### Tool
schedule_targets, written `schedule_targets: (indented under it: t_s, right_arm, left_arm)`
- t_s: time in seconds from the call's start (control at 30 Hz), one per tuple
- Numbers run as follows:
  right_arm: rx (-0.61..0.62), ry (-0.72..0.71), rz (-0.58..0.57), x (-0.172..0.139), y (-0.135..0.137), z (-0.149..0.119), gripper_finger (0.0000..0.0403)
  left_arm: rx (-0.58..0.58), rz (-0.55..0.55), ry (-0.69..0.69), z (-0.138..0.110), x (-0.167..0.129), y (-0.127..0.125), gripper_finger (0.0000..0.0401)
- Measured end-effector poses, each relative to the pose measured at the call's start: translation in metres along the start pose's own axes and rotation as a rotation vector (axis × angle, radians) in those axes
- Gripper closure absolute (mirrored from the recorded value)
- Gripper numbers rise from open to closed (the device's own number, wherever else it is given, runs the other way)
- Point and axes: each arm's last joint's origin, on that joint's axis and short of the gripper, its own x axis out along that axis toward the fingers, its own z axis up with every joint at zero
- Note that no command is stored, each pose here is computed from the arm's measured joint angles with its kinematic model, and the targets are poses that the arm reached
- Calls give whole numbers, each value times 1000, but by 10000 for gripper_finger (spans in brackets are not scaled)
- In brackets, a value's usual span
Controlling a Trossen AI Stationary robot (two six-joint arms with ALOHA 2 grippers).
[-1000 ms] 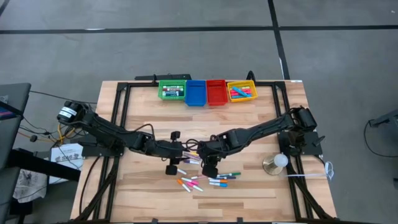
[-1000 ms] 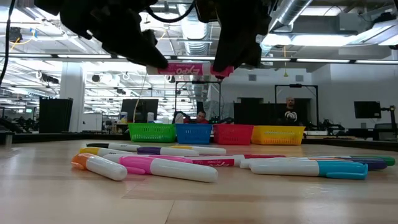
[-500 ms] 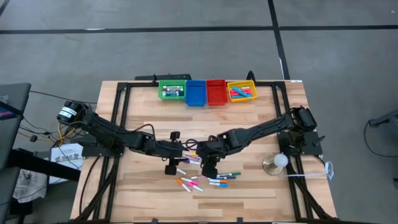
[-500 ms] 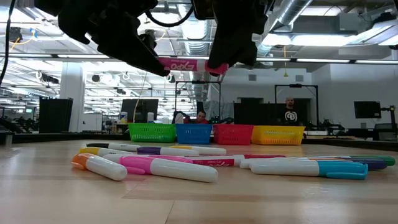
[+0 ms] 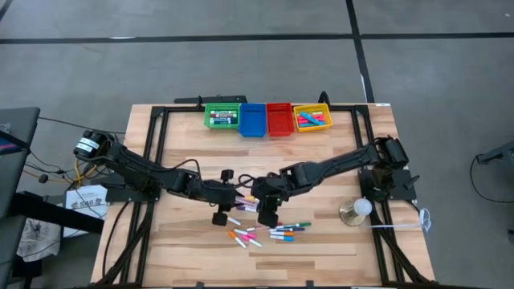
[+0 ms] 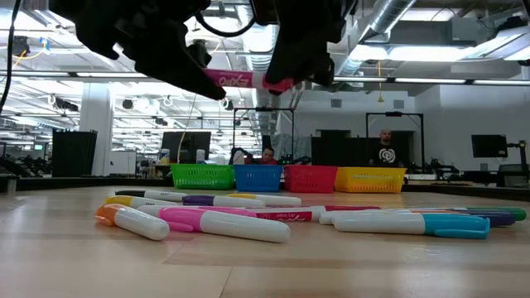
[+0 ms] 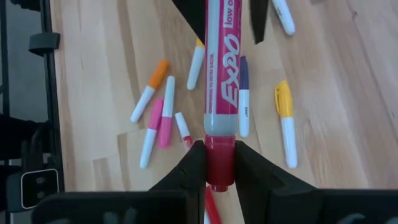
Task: Pick & Place Markers
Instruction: Put the large pink marker pen into the green bin
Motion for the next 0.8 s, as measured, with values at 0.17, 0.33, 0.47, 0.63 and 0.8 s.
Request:
schedule_targets:
  t_s: [0.17,0.33,0.47,0.63,0.8]
  right_arm:
    - [-7,8,12,0,-4,2,354]
    - [-13,8,9,-1,-5,2,354]
    - [-30,8,9,-1,-5,2,354]
    - [-34,12,11,-1,-5,2,329]
    - [-48,11,11,-1,-6,2,264]
  left_arm:
    - [18,-8,7,-1,0,1,336]
    - [31,-9,9,-1,1,2,342]
    - [36,-3,10,-1,1,2,334]
    - [27,-9,12,-2,2,7,341]
    - [1,-16,15,-3,3,13,341]
